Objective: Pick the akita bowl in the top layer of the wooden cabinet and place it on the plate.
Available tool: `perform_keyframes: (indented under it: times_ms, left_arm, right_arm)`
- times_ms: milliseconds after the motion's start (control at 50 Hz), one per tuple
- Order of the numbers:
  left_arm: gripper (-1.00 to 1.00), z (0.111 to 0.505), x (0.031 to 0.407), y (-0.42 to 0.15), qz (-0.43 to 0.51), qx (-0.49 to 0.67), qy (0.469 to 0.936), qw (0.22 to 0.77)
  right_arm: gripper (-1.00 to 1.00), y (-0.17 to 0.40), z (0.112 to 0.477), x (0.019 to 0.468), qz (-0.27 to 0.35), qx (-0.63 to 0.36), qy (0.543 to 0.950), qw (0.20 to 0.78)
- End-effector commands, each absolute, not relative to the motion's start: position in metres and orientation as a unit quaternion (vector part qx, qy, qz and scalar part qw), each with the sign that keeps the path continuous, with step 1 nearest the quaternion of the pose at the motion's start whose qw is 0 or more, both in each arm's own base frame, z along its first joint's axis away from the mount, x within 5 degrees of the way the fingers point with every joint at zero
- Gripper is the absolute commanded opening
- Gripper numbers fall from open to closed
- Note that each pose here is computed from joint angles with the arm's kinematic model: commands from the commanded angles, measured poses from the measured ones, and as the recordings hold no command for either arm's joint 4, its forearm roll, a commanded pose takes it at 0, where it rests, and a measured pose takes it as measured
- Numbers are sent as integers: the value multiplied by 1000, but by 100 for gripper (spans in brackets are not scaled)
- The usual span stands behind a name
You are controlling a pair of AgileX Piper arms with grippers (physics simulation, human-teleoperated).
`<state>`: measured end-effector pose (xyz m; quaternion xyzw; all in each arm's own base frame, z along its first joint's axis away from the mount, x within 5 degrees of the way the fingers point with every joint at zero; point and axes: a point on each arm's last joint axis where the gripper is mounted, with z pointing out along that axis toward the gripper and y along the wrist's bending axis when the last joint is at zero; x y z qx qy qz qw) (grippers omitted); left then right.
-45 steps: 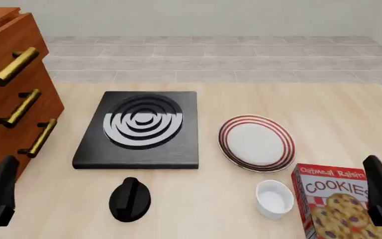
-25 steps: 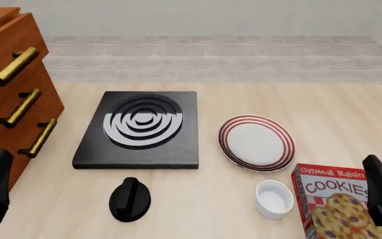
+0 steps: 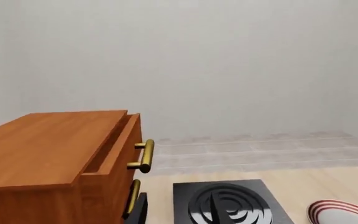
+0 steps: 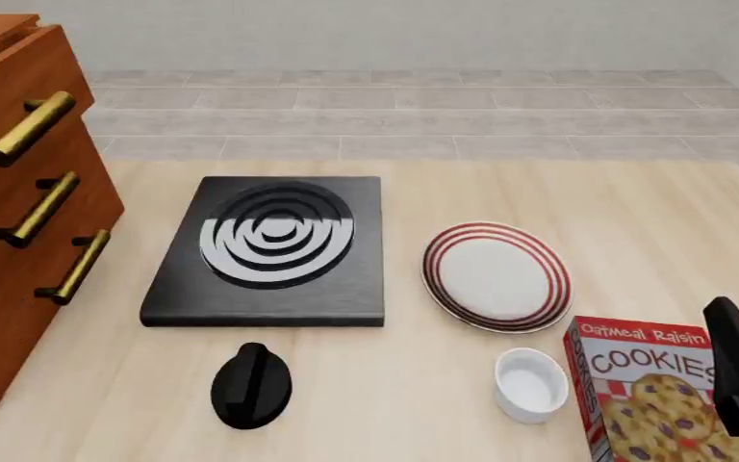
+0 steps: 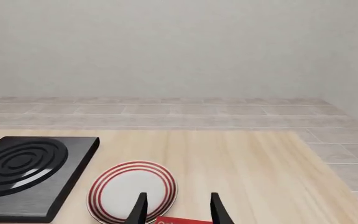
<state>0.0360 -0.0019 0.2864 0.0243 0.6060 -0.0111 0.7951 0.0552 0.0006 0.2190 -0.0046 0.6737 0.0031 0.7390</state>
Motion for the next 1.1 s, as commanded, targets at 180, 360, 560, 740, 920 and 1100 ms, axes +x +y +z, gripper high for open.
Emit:
perform_keyframes:
  times_ms: [180,360,560,740,920,1100]
  left_arm:
    - [100,330,14,-1,-26,31,575,817]
    - [100,355,-3,0,-41,34,561,826]
    - [100,382,2,0,-25,46,573,818]
    - [100,412,13,-1,-25,37,592,805]
    - [100,429,34,-3,-17,43,623,781]
    - [100,436,40,-3,-7,37,626,779]
  right_arm:
    - [100,1,220,55,6,-7,674,739]
    - [100,1,220,55,5,-6,674,739]
    - [100,1,219,55,4,-4,674,739]
    - [100,1,219,55,5,-4,674,739]
    - [100,1,219,55,5,-4,674,739]
    - [100,1,219,55,6,-2,675,738]
